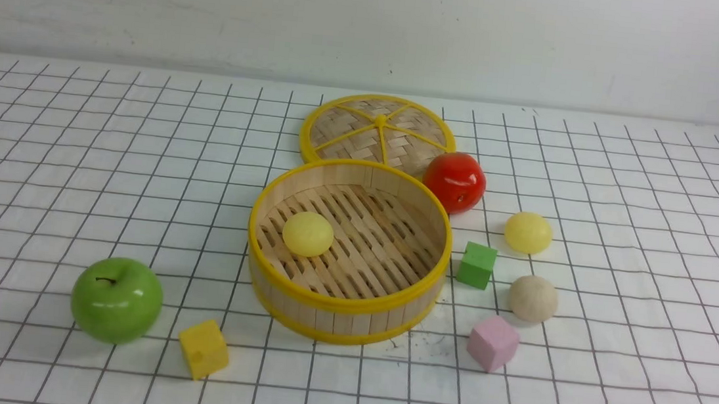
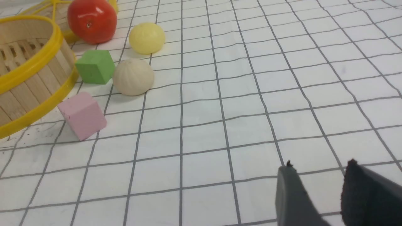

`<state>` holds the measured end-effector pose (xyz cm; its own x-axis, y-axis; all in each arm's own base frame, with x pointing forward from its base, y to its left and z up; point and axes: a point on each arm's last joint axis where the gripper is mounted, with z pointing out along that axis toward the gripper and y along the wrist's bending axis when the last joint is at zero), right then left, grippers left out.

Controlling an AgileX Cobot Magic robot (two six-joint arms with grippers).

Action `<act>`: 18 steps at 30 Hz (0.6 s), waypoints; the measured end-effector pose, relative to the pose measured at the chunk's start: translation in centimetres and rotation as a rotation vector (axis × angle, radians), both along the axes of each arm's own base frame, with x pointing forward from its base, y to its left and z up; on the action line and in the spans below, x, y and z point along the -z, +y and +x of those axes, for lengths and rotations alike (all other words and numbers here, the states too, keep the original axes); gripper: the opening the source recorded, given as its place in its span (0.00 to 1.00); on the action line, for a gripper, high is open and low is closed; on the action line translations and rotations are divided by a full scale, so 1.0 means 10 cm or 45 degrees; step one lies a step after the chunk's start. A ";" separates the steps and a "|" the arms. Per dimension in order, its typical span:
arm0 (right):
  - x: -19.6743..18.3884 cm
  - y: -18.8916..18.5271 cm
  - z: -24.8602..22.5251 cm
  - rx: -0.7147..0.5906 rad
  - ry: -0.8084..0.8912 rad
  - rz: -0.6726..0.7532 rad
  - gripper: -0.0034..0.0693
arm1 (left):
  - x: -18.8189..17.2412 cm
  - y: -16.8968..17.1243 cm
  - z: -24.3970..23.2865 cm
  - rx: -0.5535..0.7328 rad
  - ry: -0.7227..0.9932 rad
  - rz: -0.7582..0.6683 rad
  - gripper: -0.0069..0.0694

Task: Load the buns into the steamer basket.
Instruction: Use the right arm to grab a steamed stuffed bun

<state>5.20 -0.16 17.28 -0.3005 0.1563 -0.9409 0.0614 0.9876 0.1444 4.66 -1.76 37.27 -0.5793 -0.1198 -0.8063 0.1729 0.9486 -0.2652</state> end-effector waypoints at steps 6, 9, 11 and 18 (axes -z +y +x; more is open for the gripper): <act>0.00 0.00 0.00 0.000 0.000 0.000 0.38 | -0.01 -0.02 -0.05 0.010 -0.017 -0.097 0.16; 0.00 0.00 0.00 0.000 0.000 0.000 0.38 | -0.01 -0.02 -0.04 0.003 -0.023 -0.087 0.16; 0.00 0.00 0.00 0.000 0.000 0.000 0.38 | -0.01 0.00 -0.03 -0.011 -0.036 -0.068 0.16; 0.00 0.00 0.00 0.000 0.000 0.000 0.38 | -0.02 0.05 -0.01 -0.052 -0.074 -0.002 0.07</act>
